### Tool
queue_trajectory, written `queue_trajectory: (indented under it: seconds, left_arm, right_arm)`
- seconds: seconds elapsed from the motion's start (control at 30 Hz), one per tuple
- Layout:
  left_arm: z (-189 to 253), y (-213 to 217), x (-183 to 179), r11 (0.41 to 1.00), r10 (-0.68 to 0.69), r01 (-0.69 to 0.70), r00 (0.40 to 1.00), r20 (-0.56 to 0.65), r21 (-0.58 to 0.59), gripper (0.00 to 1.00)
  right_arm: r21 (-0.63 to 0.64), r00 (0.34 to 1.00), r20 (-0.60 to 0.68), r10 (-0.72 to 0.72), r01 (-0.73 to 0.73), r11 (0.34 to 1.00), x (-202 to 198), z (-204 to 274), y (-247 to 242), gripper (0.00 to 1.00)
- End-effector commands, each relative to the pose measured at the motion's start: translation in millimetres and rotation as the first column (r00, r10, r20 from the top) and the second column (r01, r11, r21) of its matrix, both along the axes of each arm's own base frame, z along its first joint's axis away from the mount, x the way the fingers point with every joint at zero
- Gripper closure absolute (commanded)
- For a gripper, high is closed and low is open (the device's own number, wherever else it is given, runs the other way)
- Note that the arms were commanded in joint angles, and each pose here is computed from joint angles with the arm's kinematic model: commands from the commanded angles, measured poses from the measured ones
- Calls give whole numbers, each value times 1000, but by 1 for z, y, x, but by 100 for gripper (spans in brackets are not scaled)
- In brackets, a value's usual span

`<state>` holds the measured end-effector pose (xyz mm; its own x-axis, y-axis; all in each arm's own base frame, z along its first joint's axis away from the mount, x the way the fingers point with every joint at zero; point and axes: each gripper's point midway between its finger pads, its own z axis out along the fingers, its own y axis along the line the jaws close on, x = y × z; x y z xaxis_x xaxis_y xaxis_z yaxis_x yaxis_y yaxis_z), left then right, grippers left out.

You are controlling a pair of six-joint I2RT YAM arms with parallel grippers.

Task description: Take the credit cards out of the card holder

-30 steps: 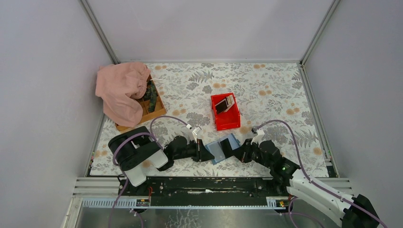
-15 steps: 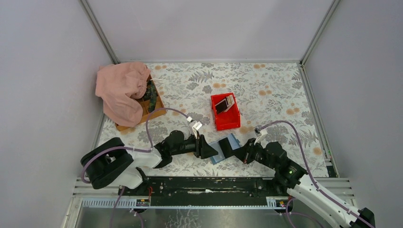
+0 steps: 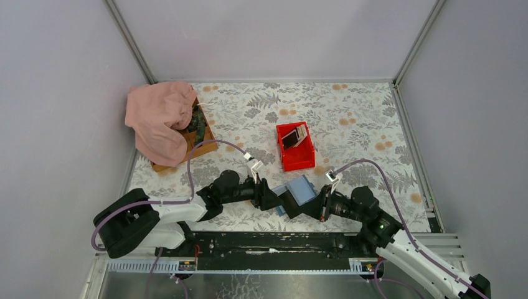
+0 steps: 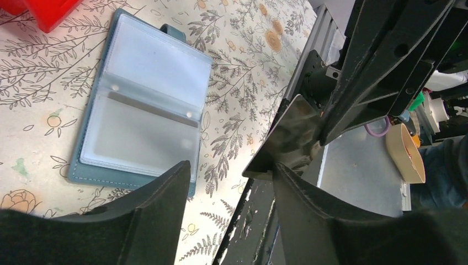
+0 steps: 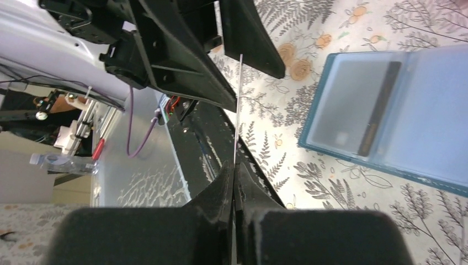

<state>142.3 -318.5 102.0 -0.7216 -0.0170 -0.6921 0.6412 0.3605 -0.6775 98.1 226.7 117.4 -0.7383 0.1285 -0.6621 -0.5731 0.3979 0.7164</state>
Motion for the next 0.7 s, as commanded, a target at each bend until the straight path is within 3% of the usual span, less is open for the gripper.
queue_trajectory:
  seconds: [0.0,0.13,0.27,0.47,0.67]
  left_arm:
    - [21,-7,1,998,-38,41,997,69,-48,39]
    - [30,-11,-8,990,-101,108,991,86,-88,54]
    - [34,-10,-14,985,-124,135,987,99,-108,61]
    - [43,-9,-21,976,-153,169,981,121,-136,83]
    - [45,-8,-26,970,-175,193,976,127,-147,97]
  right_arm:
    - [92,994,46,95,-99,991,-11,27,10,100]
    - [107,991,34,127,-130,986,-14,25,14,100]
    - [111,988,38,147,-150,982,-16,27,16,100]
    - [89,991,26,131,-133,987,-13,18,15,100]
    - [75,993,28,118,-120,990,-11,17,14,100]
